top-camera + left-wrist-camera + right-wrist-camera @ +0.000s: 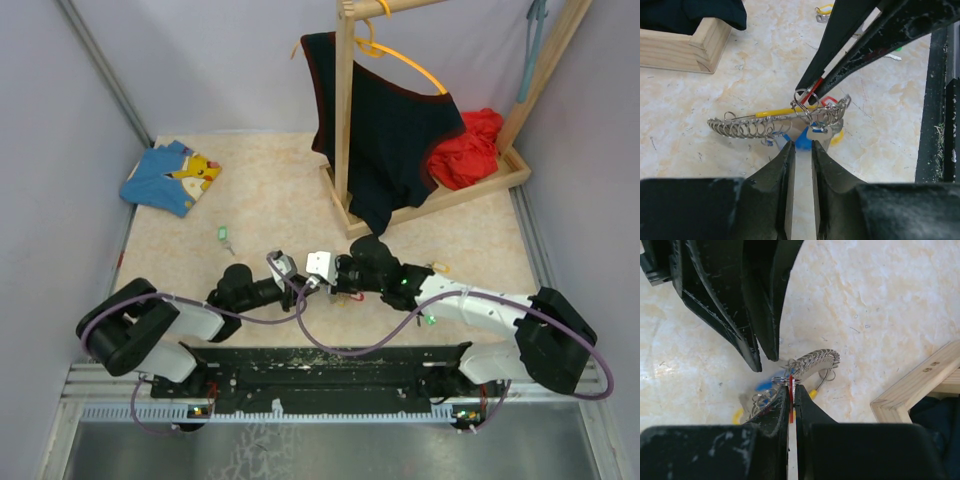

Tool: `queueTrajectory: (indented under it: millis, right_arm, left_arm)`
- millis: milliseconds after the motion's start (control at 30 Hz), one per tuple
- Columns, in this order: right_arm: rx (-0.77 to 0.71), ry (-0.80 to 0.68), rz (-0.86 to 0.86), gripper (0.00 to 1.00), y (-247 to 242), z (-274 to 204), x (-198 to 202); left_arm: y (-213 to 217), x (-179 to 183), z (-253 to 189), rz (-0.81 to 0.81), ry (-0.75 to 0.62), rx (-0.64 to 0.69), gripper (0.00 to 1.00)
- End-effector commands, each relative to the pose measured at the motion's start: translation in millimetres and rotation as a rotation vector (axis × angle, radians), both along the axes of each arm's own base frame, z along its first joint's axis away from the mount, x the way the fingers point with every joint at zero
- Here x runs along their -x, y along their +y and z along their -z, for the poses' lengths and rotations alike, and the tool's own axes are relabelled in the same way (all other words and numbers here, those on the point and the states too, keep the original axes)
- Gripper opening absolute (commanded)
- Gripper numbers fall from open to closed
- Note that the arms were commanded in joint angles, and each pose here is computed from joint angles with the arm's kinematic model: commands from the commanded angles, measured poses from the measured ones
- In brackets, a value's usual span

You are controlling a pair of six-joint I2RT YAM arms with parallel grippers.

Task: Put the keys on the keyring

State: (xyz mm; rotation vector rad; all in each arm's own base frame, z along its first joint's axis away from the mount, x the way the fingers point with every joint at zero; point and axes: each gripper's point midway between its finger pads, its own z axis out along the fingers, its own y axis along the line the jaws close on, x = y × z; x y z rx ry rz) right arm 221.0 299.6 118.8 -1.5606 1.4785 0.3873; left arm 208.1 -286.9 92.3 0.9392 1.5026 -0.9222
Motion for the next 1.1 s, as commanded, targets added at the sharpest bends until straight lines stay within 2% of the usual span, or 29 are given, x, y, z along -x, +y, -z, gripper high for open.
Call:
queueTrajectory:
  millis: [0,367,433,533,833,1067]
  right_arm:
    - [-0.086,-0.052,-0.046,0.0,20,-37,1]
    - [-0.067,-0.039,-0.021,0.0,23,-28,-1]
    - [-0.065,-0.037,-0.017,0.0,24,-27,-2]
    - [-0.061,-0.037,-0.008,0.0,24,-26,-4]
    - [-0.069,-0.035,0.002,0.0,27,-28,-4]
    - [-0.076,-0.027,-0.015,0.0,28,-31,1]
  left_arm:
    - [-9,-1,-9,0.026,-0.008,0.029,0.26]
    - [-11,6,-28,0.064,-0.027,0.065,0.39]
    - [-11,9,-28,0.075,-0.017,0.067,0.46]
    - [-11,12,-27,0.081,0.0,0.07,0.49]
    - [-14,3,-22,0.046,0.056,0.066,0.48]
    - [-19,-5,-18,0.037,0.056,0.053,0.38]
